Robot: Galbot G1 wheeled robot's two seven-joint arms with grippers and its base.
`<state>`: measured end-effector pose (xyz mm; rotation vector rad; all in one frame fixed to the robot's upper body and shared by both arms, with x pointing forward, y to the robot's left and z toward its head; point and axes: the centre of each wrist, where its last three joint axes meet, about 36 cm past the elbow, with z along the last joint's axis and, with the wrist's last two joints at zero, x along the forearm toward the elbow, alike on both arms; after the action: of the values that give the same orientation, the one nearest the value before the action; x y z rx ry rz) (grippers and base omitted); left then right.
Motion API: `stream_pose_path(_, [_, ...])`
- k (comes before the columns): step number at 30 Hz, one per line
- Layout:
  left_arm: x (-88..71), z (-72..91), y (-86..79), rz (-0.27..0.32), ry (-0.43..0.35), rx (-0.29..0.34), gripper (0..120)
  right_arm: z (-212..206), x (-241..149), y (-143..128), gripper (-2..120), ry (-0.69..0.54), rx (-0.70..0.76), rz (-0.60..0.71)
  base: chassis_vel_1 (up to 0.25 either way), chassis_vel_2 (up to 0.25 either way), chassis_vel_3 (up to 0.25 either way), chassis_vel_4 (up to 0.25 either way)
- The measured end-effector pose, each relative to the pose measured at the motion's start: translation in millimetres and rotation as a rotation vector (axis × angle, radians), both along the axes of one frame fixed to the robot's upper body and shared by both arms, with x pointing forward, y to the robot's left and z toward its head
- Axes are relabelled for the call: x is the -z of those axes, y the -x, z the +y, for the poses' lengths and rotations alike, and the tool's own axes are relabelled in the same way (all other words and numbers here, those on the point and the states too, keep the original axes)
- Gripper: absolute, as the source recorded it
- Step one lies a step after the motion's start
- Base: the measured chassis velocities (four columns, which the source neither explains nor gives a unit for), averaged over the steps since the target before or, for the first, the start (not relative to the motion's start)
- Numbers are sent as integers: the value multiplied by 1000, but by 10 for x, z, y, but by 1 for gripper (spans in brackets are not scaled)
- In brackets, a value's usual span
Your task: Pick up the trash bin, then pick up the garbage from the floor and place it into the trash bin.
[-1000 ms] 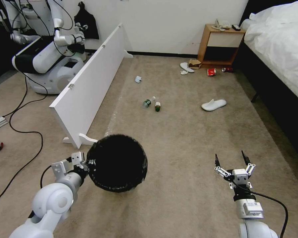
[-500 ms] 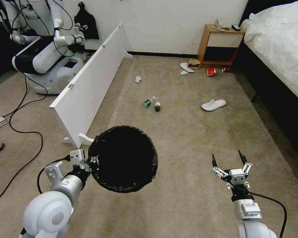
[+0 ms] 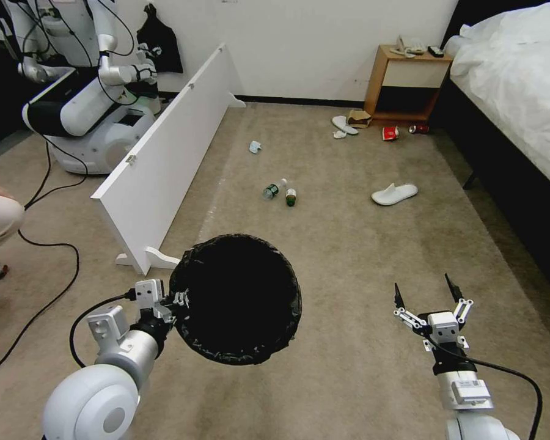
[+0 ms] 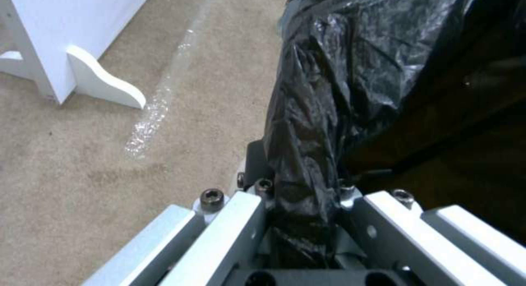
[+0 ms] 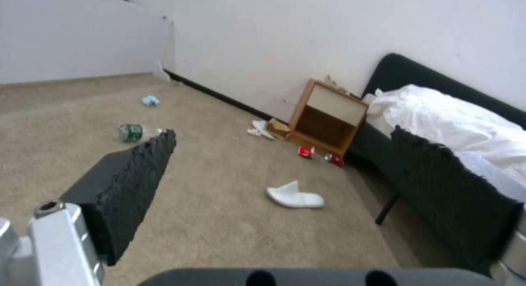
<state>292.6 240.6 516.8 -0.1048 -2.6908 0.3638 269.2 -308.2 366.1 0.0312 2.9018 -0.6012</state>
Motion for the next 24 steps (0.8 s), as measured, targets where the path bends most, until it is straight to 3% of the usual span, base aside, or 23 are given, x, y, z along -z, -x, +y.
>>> stream_pose_path(24, [121,-7,83,-9,-53,2,2,3,-7,57,100,25,2,4,0,0,0,0])
